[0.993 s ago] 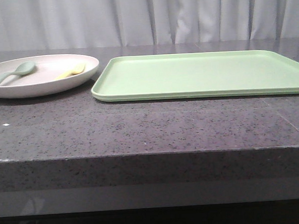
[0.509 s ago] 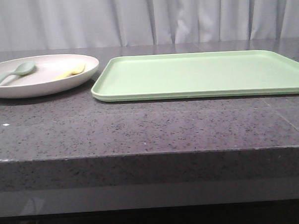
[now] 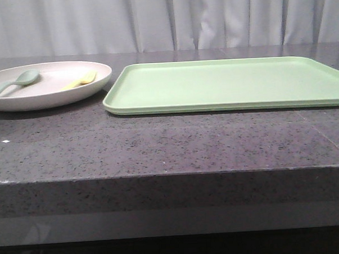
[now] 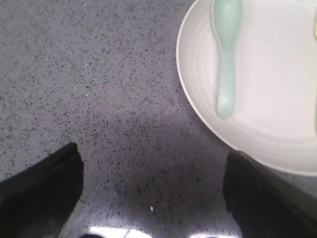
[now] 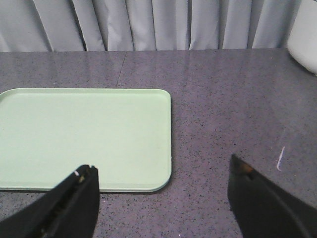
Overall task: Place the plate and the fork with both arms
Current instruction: 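Move the left gripper down to the rim of the cream plate, then grip the plate rim with the left gripper and lift it, then carry the plate over the green tray and lower it down, then open the left gripper and raise it away from the plate, then lower the right gripper over the yellow fork on the plate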
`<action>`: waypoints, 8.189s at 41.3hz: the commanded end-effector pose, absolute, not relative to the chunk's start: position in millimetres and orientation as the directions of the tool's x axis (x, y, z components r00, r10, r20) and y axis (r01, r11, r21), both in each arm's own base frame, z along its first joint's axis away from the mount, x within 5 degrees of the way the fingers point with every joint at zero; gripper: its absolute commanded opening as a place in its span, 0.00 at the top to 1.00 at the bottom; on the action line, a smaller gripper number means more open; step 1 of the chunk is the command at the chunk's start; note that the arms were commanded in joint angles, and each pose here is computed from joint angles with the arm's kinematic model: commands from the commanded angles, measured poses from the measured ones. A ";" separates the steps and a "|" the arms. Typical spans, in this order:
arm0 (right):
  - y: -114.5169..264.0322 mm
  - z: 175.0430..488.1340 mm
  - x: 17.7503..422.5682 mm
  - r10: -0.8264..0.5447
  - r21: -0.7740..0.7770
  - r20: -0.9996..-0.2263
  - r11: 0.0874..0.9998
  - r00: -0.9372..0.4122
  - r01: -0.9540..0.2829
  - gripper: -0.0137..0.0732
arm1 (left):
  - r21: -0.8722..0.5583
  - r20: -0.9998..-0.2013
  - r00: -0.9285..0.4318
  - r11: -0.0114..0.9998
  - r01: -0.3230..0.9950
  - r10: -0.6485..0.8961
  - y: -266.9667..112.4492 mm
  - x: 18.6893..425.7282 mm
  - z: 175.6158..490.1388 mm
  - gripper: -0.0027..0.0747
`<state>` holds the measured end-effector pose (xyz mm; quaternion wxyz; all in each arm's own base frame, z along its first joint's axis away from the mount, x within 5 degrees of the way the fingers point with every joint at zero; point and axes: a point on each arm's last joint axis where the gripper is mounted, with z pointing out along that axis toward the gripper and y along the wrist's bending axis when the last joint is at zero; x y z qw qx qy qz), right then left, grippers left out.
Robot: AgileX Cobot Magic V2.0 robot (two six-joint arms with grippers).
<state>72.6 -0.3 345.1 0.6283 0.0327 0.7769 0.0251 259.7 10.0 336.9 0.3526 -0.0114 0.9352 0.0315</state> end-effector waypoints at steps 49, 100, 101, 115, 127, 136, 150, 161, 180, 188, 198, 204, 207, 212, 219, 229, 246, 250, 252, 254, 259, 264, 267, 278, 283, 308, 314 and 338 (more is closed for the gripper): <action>-0.4 361.3 74.4 0.079 0.078 -0.990 0.997 -0.118 0.013 0.20 | -0.571 -0.503 -0.783 0.821 -0.017 -0.366 41.5 392.8 275.0 0.51; -0.4 361.3 74.4 0.079 0.078 -0.990 0.997 -0.118 0.013 0.20 | -0.643 -0.525 -0.736 0.766 0.016 -0.426 23.9 395.3 338.8 0.99; -0.4 361.3 74.4 0.079 0.078 -0.990 0.997 -0.118 0.013 0.20 | -0.649 -0.523 -0.736 0.760 0.017 -0.430 20.7 395.9 341.2 0.99; -0.4 361.3 74.4 0.079 0.078 -0.990 0.997 -0.118 0.013 0.20 | -0.674 -0.526 -0.733 0.737 0.050 -0.431 -52.4 401.6 364.2 0.99; -0.4 361.3 74.4 0.079 0.078 -0.990 0.997 -0.118 0.013 0.20 | -0.654 -0.548 -0.724 0.754 0.059 -0.419 -123.8 398.0 359.7 0.99; -0.4 361.3 74.4 0.079 0.078 -0.990 0.997 -0.118 0.013 0.20 | -0.647 -0.559 -0.724 0.759 0.077 -0.403 -165.4 398.8 344.1 0.99; -0.4 361.2 74.4 0.079 0.078 -0.990 0.997 -0.118 0.013 0.20 | -0.603 -0.548 -0.757 0.795 0.063 -0.356 -201.1 400.8 311.3 0.99; -0.4 361.1 74.3 0.079 0.078 -0.990 0.997 -0.120 0.014 0.20 | -0.596 -0.538 -0.774 0.800 0.069 -0.334 -210.9 399.8 302.4 0.99; -0.4 361.1 74.3 0.079 0.078 -0.990 0.997 -0.120 0.014 0.20 | -0.603 -0.510 -0.795 0.796 0.058 -0.329 -212.5 397.1 300.8 0.50; -0.4 361.1 74.3 0.079 0.078 -0.990 0.997 -0.120 0.014 0.20 | -0.501 -0.605 -0.767 0.851 0.157 -0.215 -203.0 389.0 318.5 0.49; -0.4 361.1 74.3 0.079 0.078 -0.990 0.997 -0.120 0.014 0.20 | -0.275 -0.752 -0.658 0.886 0.373 0.043 -174.7 348.9 381.5 0.49; -0.4 361.1 74.3 0.079 0.078 -0.990 0.997 -0.120 0.014 0.20 | -0.188 -0.763 -0.621 0.858 0.478 0.179 -158.7 307.2 413.8 0.49; -0.4 361.1 74.3 0.079 0.078 -0.990 0.997 -0.120 0.014 0.20 | -0.172 -0.792 -0.582 0.846 0.504 0.186 -151.2 288.7 422.9 0.49; -0.4 361.1 74.3 0.079 0.078 -0.990 0.997 -0.120 0.014 0.20 | -0.149 -0.829 -0.526 0.832 0.534 0.189 -136.0 253.2 424.9 0.49; -0.4 361.1 74.3 0.079 0.078 -0.990 0.997 -0.120 0.014 0.20 | -0.138 -0.835 -0.515 0.833 0.536 0.193 -115.0 209.2 412.1 0.49; -0.4 361.1 74.3 0.079 0.078 -0.990 0.997 -0.120 0.014 0.20 | -0.139 -0.830 -0.522 0.833 0.535 0.196 -91.5 157.7 386.2 0.49; -0.4 361.6 74.3 0.079 0.078 -0.990 0.997 -0.117 0.013 0.20 | -0.135 -0.847 -0.497 0.831 0.540 0.186 -70.0 110.4 361.4 0.49; 0.0 365.9 73.2 0.086 0.086 -0.986 0.996 -0.139 0.011 0.20 | -0.135 -0.847 -0.497 0.831 0.540 0.186 -70.0 110.4 361.4 0.49; 0.7 369.0 73.6 0.095 0.095 -0.981 0.995 -0.168 0.007 0.20 | -0.135 -0.847 -0.498 0.830 0.540 0.187 -70.0 110.3 361.3 0.49; 2.3 373.0 75.5 0.086 0.089 -0.974 0.996 -0.212 -0.008 0.20 | -0.135 -0.847 -0.498 0.830 0.540 0.187 -70.0 110.3 361.3 0.49; 13.4 382.1 86.8 -0.006 0.046 -0.937 0.989 -0.350 -0.139 0.20 | -0.135 -0.847 -0.498 0.830 0.540 0.187 -70.0 110.3 361.3 0.49; 32.2 387.9 102.3 -0.117 0.041 -0.895 0.939 -0.430 -0.341 0.20 | -0.134 -0.849 -0.496 0.831 0.540 0.185 -70.0 110.5 361.6 0.49; 43.8 390.2 114.8 -0.156 0.065 -0.876 0.900 -0.457 -0.431 0.20 | -0.134 -0.849 -0.496 0.831 0.540 0.185 -70.0 110.5 361.6 0.49; 77.1 394.3 166.1 -0.261 0.097 -0.807 0.826 -0.530 -0.555 0.27 | -0.134 -0.849 -0.496 0.831 0.540 0.185 -70.0 110.5 361.6 0.49; 89.4 396.2 191.6 -0.280 0.106 -0.788 0.816 -0.549 -0.568 0.43 | -0.134 -0.849 -0.494 0.831 0.540 0.184 -70.0 110.6 361.8 0.49; 114.9 391.1 324.1 -0.151 0.144 -0.654 0.937 -0.742 -0.318 0.45 | -0.134 -0.849 -0.495 0.831 0.540 0.184 -70.0 110.6 361.7 0.49; 119.1 383.4 349.9 -0.120 0.102 -0.610 0.968 -0.783 -0.227 0.45 | -0.134 -0.849 -0.495 0.831 0.540 0.184 -70.0 110.6 361.7 0.49; 138.4 352.6 405.3 -0.089 0.085 -0.482 0.985 -0.872 -0.148 0.45 | -0.134 -0.849 -0.495 0.831 0.540 0.184 -70.0 110.6 361.7 0.49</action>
